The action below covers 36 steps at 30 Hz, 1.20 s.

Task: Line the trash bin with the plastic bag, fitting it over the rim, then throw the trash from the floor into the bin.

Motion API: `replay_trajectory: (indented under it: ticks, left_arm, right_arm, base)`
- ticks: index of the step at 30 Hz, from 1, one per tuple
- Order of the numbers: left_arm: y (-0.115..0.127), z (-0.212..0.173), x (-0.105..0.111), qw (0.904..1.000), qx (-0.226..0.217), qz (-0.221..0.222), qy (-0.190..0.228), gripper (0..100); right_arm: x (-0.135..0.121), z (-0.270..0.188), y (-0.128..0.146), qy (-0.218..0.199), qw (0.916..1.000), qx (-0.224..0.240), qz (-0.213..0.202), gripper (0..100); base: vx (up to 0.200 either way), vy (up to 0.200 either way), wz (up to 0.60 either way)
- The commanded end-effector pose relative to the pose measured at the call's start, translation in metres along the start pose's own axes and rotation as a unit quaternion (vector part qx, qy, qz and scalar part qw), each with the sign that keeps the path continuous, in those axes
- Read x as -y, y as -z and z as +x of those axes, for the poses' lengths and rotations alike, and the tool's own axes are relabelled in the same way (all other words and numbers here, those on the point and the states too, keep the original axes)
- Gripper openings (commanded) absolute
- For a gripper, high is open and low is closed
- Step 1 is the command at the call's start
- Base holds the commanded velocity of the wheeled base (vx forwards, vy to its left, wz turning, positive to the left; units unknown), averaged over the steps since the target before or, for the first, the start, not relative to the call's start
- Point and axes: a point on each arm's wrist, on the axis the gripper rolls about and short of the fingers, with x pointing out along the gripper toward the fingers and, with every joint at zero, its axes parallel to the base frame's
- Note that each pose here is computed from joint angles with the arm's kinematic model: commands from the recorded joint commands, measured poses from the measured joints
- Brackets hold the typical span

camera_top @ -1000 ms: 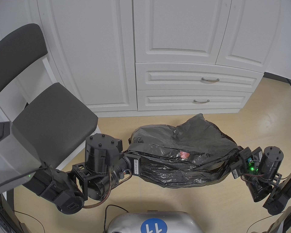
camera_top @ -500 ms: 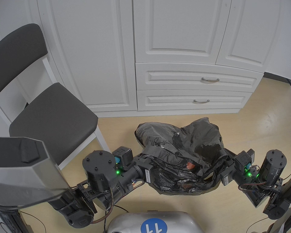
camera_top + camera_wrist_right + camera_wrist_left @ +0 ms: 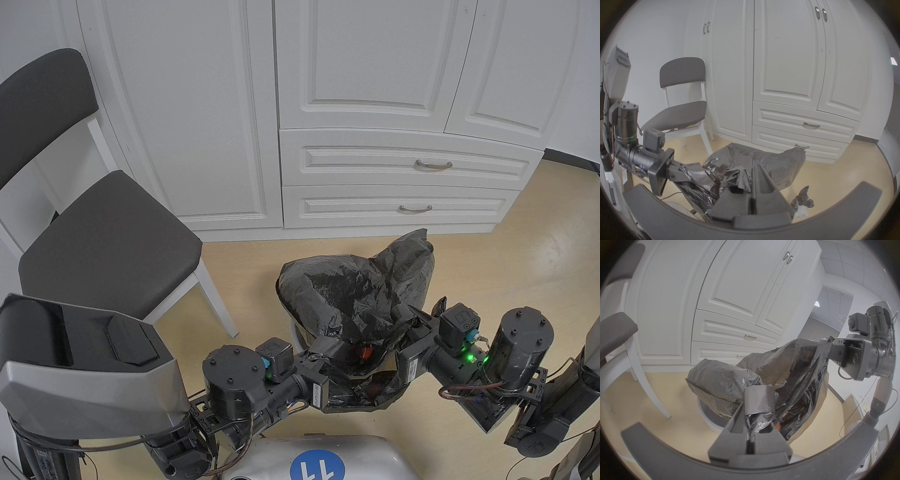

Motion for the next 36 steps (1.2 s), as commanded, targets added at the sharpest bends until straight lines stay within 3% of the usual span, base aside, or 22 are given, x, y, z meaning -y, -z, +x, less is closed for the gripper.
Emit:
replay_trajectory:
  ticks: [1, 11, 12, 19, 28, 36]
  left_arm:
    - [0.003, 0.002, 0.001, 1.0000, -0.003, -0.002, 0.001, 0]
    - [0.004, 0.005, 0.001, 0.9995, -0.003, -0.031, 0.005, 0]
    - [0.005, 0.004, 0.001, 0.9995, -0.006, -0.032, 0.007, 100]
    - [0.008, -0.002, -0.005, 0.9988, -0.025, -0.031, 0.030, 100]
    - [0.016, -0.026, -0.009, 0.9900, -0.080, -0.030, 0.112, 100]
    - [0.020, -0.028, -0.012, 0.9881, -0.093, -0.033, 0.118, 100]
  right_arm:
    - [-0.009, 0.009, 0.010, -0.007, 0.9998, -0.015, -0.005, 0]
    - [-0.013, 0.016, 0.013, -0.008, 0.9998, -0.017, 0.005, 0]
    - [-0.013, 0.017, 0.013, -0.007, 0.9998, -0.018, 0.006, 0]
    - [-0.012, 0.017, 0.012, -0.005, 0.9998, -0.016, 0.007, 0]
    - [-0.011, 0.017, 0.013, -0.003, 0.9998, -0.018, 0.006, 0]
    - [-0.011, 0.018, 0.015, -0.003, 0.9998, -0.021, 0.005, 0]
  base:
    - [0.000, 0.000, 0.00]
    - [0.000, 0.000, 0.00]
    - [0.000, 0.000, 0.00]
    - [0.000, 0.000, 0.00]
    - [0.000, 0.000, 0.00]
    - [0.000, 0.000, 0.00]
